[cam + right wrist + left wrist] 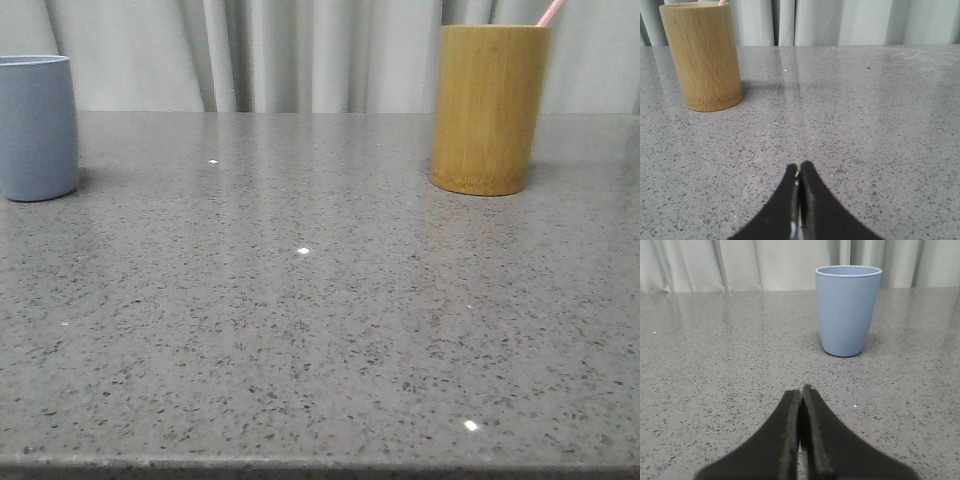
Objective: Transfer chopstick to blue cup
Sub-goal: 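Move the left gripper toward the light blue cup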
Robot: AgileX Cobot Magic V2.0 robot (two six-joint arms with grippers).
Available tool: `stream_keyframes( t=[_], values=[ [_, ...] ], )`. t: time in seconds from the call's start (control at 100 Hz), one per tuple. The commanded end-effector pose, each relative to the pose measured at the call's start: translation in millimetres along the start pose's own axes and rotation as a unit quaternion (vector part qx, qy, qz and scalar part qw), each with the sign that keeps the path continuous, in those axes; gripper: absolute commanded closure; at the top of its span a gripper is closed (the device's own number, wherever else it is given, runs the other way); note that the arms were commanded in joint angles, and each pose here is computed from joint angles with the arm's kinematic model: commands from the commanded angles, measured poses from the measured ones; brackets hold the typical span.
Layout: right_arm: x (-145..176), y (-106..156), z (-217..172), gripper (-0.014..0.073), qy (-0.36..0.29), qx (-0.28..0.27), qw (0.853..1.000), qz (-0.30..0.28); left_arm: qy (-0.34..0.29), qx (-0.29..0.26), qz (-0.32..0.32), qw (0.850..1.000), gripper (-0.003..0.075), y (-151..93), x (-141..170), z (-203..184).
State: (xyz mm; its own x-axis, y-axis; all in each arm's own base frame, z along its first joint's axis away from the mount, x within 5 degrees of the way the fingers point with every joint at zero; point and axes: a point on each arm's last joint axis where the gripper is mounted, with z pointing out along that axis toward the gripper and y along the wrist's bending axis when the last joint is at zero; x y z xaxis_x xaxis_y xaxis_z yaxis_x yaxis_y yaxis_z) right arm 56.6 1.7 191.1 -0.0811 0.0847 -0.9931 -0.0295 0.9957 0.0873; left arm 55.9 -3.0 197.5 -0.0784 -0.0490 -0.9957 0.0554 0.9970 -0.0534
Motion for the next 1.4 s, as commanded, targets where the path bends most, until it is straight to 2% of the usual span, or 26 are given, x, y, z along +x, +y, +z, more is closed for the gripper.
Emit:
stream_keyframes(
  t=[0.0, 0.59, 0.67, 0.79, 0.86, 1.05, 1.23, 1.39],
  values=[
    [-8, 1, -1, 0.0663, -0.050, -0.004, 0.999, -0.003, -0.054, 0.004, -0.008, 0.998, 0.0739, -1, -6, -3],
    [-8, 1, -1, 0.0663, -0.050, -0.004, 0.999, -0.003, -0.056, 0.004, -0.008, 0.998, 0.0739, -1, -7, -3],
    [-13, 2, -2, 0.0663, -0.073, -0.008, 0.997, -0.004, -0.069, 0.006, -0.008, 0.998, 0.0739, -1, -9, -3],
    [-25, 3, -5, 0.0663, -0.136, -0.017, 0.991, -0.003, -0.072, 0.013, -0.061, 0.995, 0.0739, -2, -16, -5],
    [-34, 4, -7, 0.0663, -0.146, -0.018, 0.989, -0.003, -0.073, 0.015, -0.072, 0.995, 0.0739, -3, -23, -6],
    [-69, 5, -20, 0.0663, -0.101, -0.005, 0.995, -0.002, -0.076, 0.021, -0.089, 0.993, 0.0739, -5, -60, -9],
    [-110, 8, -26, 0.0663, -0.031, 0.009, 0.999, 0.000, 0.042, 0.026, -0.099, 0.994, 0.0739, -11, -103, -4],
    [-149, 10, -17, 0.0663, 0.028, 0.020, 0.999, 0.001, 0.115, 0.030, -0.098, 0.988, 0.0739, -17, -154, 8]
  ],
)
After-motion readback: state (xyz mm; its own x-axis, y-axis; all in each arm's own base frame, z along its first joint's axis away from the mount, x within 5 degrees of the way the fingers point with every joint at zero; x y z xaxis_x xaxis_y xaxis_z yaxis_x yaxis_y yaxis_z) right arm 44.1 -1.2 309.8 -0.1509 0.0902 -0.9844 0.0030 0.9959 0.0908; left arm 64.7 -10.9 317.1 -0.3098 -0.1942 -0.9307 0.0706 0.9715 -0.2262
